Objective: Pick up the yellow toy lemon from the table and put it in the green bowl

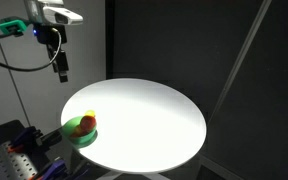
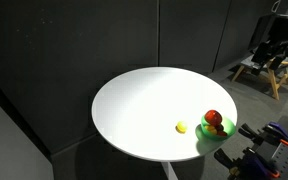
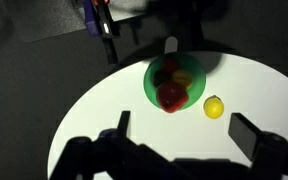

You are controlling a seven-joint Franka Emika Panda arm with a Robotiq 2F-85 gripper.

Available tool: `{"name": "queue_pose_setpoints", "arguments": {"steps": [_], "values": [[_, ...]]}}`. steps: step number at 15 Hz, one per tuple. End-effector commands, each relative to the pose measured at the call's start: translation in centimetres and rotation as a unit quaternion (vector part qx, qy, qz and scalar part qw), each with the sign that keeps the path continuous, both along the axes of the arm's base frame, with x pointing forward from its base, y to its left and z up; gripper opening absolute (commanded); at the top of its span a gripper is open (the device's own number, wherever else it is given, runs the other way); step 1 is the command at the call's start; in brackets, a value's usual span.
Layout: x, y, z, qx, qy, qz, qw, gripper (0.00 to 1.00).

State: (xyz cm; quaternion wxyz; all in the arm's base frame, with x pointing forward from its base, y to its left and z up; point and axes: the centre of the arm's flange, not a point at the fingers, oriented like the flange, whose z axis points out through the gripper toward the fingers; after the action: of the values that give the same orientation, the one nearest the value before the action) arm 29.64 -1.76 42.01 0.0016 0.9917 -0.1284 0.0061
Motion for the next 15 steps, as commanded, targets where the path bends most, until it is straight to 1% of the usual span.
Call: {"name": "queue_pose_setpoints", "arguments": {"steps": [1,15], "values": [[0.02,0.00,-0.10,0.000,0.002,0.000,1.0000,1.00],[0.26,-0.02,-0.23,0.000,0.004,-0.001,1.0000,1.00]]}}
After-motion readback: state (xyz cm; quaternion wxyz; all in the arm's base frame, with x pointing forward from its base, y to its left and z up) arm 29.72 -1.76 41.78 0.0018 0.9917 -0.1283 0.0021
